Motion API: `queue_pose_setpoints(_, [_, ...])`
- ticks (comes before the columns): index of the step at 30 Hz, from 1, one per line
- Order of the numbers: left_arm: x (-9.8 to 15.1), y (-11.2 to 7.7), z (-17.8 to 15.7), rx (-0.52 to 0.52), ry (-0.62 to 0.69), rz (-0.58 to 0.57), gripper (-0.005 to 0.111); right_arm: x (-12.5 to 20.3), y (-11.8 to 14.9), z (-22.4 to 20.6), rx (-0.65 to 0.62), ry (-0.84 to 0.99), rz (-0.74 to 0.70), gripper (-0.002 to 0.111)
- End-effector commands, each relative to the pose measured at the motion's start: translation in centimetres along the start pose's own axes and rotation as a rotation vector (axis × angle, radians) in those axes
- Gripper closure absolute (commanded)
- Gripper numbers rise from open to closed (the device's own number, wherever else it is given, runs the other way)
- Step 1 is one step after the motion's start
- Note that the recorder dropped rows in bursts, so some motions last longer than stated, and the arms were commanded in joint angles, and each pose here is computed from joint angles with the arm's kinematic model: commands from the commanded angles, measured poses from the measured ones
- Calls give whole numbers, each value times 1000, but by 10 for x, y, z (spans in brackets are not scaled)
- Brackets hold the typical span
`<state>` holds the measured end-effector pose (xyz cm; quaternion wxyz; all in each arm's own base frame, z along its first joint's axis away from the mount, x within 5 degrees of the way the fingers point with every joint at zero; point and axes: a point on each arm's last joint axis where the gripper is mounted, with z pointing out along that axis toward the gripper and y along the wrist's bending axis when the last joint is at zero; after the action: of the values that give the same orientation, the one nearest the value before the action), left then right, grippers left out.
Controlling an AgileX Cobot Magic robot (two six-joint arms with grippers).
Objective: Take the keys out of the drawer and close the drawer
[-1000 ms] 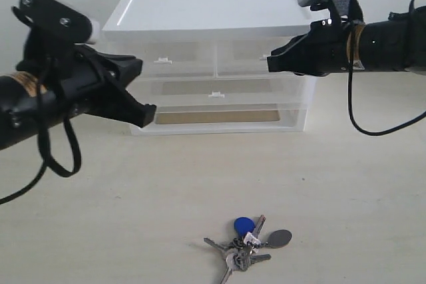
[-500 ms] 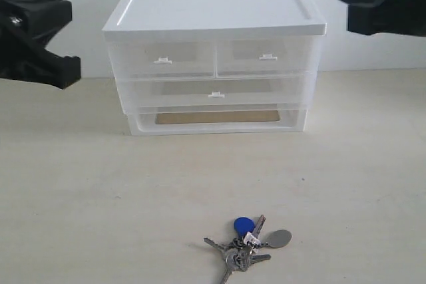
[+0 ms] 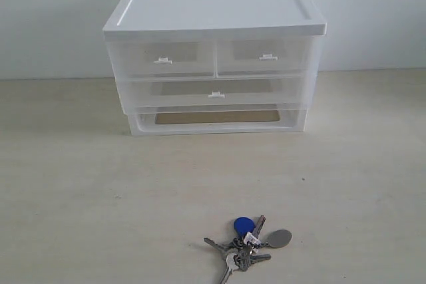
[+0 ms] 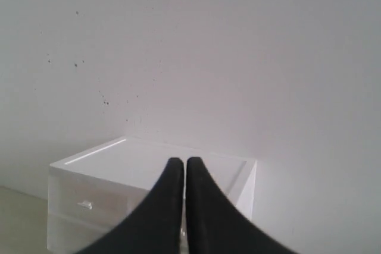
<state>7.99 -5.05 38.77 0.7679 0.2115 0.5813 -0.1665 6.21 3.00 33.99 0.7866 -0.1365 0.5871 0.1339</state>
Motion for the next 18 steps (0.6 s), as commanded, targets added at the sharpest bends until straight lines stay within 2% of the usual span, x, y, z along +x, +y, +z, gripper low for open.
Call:
queue_pose_setpoints(1, [-8,-4,-30,47,-31,-62,102,12,2,-28,33,-68,21,108])
queue_pose_setpoints(8, [-9,-10,-61,127,-22,-51,102,24,5,-47,43,-121,62,108])
queue_pose_setpoints(14, [-16,-10,-86,125,-109,-44,102,27,7,-46,20,-119,72,108])
queue_pose_setpoints(18, [-18,-10,-94,122,-141,-41,102,28,3,-46,56,-108,95,108])
